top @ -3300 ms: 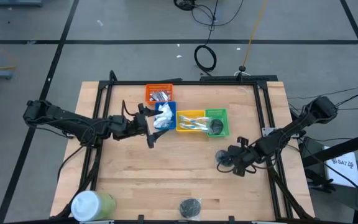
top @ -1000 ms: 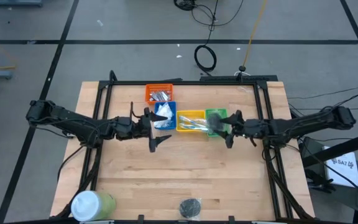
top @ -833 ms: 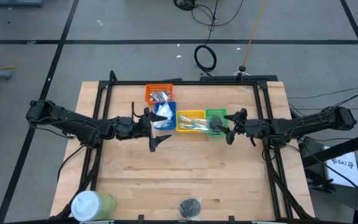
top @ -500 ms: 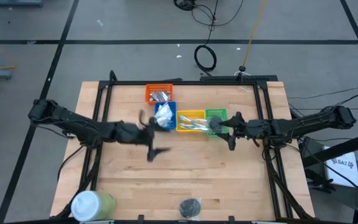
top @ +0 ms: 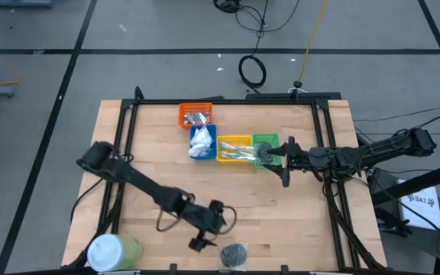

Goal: Pick & Place Travel size toiletries
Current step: Put the black hairbrush into the green basket

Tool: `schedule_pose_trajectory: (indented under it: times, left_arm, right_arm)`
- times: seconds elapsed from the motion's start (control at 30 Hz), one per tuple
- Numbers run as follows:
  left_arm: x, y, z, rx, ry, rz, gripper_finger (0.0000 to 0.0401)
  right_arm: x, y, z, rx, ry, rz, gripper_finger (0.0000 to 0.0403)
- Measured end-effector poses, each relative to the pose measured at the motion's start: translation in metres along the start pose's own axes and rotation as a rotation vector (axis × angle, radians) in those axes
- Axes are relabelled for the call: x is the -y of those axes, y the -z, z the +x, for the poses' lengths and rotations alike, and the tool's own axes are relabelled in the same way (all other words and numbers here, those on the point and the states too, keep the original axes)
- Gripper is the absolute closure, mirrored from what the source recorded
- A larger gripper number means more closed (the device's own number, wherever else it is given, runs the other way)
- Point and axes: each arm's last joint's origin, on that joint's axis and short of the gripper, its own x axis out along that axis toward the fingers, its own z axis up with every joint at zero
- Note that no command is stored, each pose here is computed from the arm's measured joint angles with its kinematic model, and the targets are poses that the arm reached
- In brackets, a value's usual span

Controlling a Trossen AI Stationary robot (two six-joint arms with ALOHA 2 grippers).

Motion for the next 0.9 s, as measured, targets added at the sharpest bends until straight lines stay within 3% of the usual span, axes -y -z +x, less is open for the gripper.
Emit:
schedule_pose_trajectory:
  times: [0.3,0.53,0.7,0.8,0.9]
  left_arm:
    - [0.010,-0.007,0.058,0.003,0.074,-0.018,0.0023]
    - [0.004,0.003,0.084,-0.035,0.155,-0.117,0.0023]
    - [-0.008,0.012,0.091,-0.078,0.151,-0.225,0.0026]
    - [-0.015,0.015,0.090,-0.107,0.134,-0.253,0.0055]
    - [-0.021,0.015,0.089,-0.108,0.123,-0.266,0.0112]
  right_arm:
    - [0.000,0.001,0.000,-0.009,-0.001,-0.006,0.0138]
    - [0.000,0.000,0.000,-0.003,-0.004,0.000,0.0138]
    - [0.000,0.000,0.000,0.004,-0.007,-0.006,0.0138]
    - [0.000,-0.001,0.000,0.006,-0.008,-0.008,0.0138]
    - [0.000,0.000,0.000,0.005,-0.008,-0.012,0.0138]
